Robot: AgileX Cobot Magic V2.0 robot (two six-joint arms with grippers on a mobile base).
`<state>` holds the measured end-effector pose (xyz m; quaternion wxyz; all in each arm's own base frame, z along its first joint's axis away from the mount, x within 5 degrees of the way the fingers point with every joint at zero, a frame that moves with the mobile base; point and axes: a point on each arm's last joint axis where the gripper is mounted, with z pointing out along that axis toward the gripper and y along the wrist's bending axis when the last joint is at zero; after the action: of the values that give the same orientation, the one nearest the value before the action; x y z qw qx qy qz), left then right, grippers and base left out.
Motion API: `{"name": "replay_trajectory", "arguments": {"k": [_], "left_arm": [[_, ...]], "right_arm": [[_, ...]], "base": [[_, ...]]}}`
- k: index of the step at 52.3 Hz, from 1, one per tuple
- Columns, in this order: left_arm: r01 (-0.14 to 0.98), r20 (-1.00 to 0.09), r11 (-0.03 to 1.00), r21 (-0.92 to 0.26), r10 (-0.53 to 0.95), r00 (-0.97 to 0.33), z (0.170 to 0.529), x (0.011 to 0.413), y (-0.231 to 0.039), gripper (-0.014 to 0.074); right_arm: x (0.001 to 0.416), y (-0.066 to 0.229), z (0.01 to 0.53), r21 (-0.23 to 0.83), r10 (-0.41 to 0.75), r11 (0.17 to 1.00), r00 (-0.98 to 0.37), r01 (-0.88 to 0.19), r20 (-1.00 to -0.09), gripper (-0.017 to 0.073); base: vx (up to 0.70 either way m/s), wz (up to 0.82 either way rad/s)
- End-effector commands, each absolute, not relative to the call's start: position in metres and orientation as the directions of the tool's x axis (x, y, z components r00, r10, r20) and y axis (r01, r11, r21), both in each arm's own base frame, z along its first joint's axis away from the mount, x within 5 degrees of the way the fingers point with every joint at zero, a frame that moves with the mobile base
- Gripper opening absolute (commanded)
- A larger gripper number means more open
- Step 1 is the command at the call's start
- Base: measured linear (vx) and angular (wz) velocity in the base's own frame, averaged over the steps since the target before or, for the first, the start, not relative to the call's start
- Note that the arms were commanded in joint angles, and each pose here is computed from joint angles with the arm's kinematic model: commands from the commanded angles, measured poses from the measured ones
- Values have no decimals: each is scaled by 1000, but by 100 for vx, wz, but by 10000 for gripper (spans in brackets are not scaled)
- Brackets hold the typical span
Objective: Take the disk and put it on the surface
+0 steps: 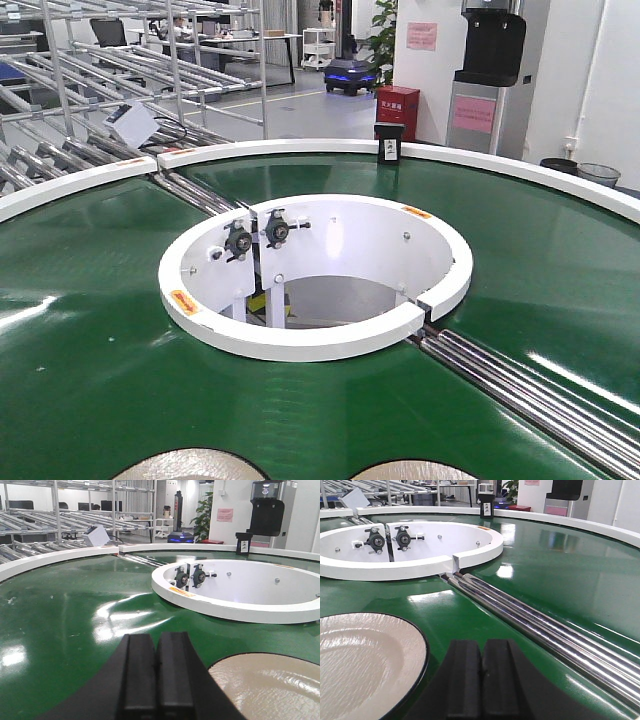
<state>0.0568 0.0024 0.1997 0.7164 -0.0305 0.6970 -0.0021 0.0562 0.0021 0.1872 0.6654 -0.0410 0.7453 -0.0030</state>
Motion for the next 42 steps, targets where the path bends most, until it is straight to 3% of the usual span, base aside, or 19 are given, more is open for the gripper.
{"name": "replay_trajectory", "arguments": {"k": [1,29,42], "left_arm": [[-30,-989,998,-56,-52,135,214,55,2,-7],[-29,-989,998,-56,-51,140,215,55,2,-8],[-23,-978,998,-56,-50,202,220,54,2,-8]], "right_arm": [[56,3,193,-67,-68,996,-26,-58,-997,-5],[56,3,193,-67,-68,996,-26,-58,-997,-5],[56,3,193,-71,-72,996,-23,-57,-997,-5]], "base": [[0,0],[0,0],[0,0]]}}
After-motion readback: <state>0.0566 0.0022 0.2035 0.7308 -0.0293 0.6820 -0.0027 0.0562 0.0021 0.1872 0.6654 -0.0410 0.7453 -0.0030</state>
